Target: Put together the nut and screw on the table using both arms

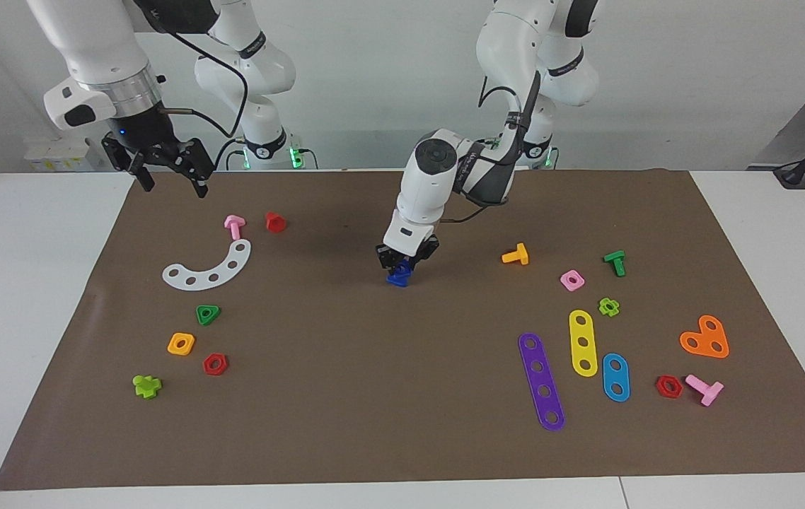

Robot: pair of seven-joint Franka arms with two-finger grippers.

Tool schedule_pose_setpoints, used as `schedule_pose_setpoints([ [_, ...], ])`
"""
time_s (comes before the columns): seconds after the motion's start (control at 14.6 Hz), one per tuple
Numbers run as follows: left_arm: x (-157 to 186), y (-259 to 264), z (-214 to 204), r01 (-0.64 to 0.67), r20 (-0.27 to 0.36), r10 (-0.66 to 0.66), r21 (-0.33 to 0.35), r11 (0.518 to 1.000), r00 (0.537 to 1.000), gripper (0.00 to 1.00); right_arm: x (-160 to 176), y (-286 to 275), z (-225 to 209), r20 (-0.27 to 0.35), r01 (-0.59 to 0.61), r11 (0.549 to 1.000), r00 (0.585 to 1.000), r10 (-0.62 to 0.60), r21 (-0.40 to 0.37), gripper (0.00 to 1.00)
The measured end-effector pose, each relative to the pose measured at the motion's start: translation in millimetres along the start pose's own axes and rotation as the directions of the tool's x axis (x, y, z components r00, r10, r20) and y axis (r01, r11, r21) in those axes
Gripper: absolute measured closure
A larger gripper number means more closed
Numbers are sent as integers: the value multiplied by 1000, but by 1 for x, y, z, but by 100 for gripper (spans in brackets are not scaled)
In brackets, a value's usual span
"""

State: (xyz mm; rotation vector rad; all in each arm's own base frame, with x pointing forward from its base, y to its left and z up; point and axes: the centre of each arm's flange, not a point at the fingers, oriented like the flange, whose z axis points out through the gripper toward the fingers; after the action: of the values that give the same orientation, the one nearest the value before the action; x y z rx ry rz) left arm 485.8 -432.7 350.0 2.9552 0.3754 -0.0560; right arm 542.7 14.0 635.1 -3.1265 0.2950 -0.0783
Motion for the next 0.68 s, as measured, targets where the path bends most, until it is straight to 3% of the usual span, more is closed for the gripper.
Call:
schedule_pose_setpoints([
  [0.68, -13, -1, 19, -6, 44, 4, 45, 999, 999, 54, -1, -2, 7, 16, 4, 1000, 1000, -4, -3, 0],
])
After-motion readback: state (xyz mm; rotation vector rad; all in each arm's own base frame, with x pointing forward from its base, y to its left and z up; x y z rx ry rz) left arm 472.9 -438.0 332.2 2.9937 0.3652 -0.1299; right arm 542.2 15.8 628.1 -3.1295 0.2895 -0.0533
